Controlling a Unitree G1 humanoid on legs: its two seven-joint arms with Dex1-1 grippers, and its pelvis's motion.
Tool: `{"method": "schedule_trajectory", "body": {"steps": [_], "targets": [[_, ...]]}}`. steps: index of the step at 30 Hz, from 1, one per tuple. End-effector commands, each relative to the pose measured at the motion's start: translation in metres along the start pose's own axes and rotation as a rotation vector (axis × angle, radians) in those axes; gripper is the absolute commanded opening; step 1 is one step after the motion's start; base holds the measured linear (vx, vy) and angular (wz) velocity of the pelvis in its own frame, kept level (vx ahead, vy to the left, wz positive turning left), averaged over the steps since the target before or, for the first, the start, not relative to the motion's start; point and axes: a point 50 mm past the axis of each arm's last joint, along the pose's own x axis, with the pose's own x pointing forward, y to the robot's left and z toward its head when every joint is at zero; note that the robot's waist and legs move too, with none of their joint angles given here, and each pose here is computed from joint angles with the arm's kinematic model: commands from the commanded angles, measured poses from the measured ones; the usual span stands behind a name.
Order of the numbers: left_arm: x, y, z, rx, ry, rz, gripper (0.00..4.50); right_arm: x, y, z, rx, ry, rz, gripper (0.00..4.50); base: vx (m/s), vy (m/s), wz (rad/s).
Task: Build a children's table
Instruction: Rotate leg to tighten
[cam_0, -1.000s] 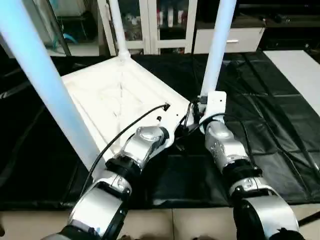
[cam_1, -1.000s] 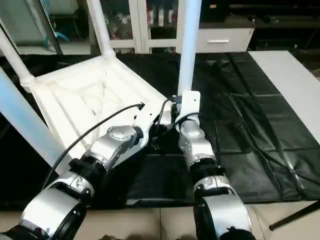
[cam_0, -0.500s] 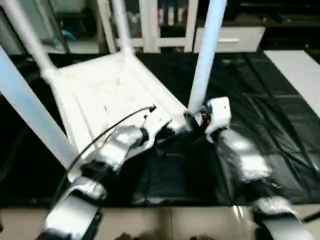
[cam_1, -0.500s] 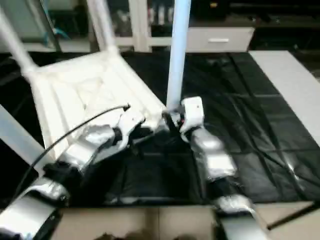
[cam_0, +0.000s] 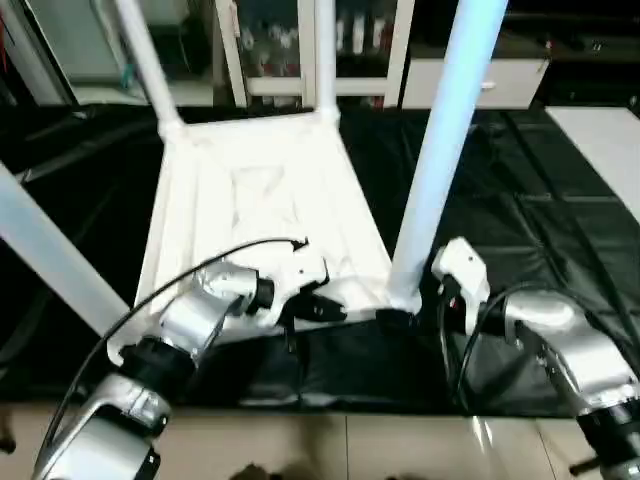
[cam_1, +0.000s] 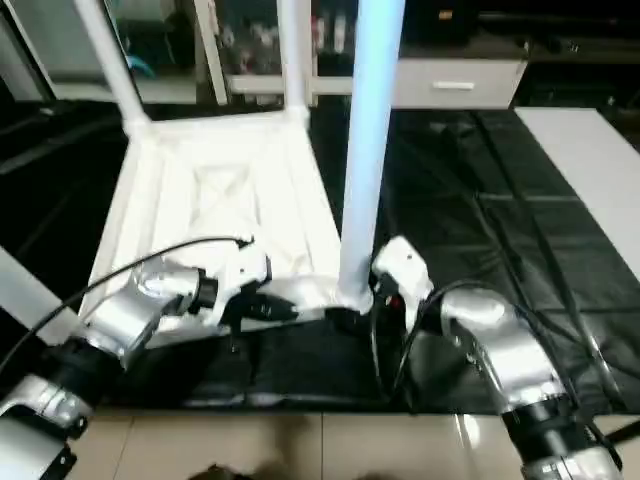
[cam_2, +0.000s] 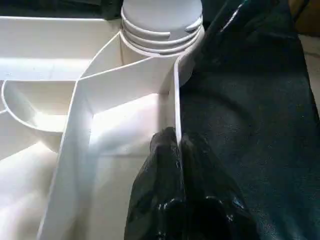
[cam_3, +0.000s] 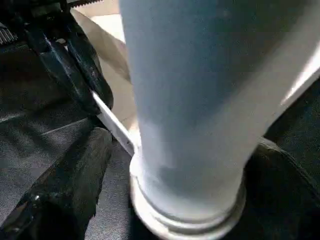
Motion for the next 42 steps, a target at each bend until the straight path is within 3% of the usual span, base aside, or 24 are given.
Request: {"method": "schedule_trajectory", "body": {"steps": [1,8,9,19,21,34,37,42], "targets": [[0.004,-0.004,0.006,0.036,0.003,-0.042,0.00,0.004,0.002,0.002,-0.008,0.015,0.006,4.16,0.000,0.000,0.00],[0.000,-0.005,0.007,0.030,0.008,-0.049,0.00,0.007,0.002,0.003,-0.011,0.027,0.019,4.16,0.000,0.000,0.00],[-0.001,-0.005,0.007,0.030,0.009,-0.048,0.00,0.007,0.002,0.003,-0.008,0.025,0.023,3.89,0.000,0.000,0.00],[-0.002,-0.005,0.006,0.023,0.011,-0.047,0.00,0.008,0.003,0.003,0.016,0.007,0.040,3.24,0.000,0.000,0.00],[-0.002,-0.006,0.006,0.021,0.011,-0.045,0.00,0.007,0.003,0.002,0.019,0.008,0.040,2.91,0.000,0.000,0.00],[-0.002,-0.008,0.004,0.006,0.008,-0.057,0.00,0.008,0.006,-0.001,0.040,-0.004,0.031,2.74,0.000,0.000,0.00],[0.003,-0.003,0.005,-0.030,-0.004,0.005,0.00,0.019,-0.007,0.000,0.090,-0.065,-0.167,2.74,0.000,0.000,0.00],[0.023,0.016,0.011,-0.093,-0.037,0.228,0.00,0.047,-0.020,0.002,0.287,-0.167,-0.493,2.73,0.000,0.000,0.00]]}}
